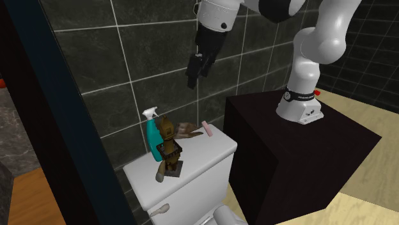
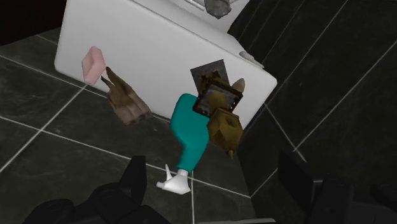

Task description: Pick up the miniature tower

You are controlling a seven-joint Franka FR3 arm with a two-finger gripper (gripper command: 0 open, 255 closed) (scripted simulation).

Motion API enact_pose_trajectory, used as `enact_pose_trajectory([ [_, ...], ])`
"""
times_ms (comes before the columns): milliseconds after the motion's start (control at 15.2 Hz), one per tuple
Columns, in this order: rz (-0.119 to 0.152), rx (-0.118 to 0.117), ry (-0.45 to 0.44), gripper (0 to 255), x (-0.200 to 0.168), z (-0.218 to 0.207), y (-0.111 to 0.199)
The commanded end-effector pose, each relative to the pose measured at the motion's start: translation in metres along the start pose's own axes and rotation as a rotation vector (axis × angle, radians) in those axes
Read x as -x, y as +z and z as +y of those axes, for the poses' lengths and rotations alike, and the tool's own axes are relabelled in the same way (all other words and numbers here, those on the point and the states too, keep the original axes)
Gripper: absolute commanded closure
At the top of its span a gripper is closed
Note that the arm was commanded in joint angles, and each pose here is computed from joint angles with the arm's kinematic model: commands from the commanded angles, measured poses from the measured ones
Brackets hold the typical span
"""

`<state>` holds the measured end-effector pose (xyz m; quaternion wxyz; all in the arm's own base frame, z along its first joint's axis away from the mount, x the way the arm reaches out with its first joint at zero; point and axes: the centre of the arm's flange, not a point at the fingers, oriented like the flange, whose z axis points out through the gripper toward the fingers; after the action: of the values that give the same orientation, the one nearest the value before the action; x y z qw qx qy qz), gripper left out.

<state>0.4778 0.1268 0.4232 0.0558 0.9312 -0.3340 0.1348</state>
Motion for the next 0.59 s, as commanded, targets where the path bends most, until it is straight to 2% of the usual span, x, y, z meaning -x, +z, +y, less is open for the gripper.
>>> enact_pose_trajectory([
  [0,0.016,0.019,0.060,0,-0.009,-0.017,0.023],
  [528,0.073,0.106,0.279,0,-0.050,-0.064,0.112],
])
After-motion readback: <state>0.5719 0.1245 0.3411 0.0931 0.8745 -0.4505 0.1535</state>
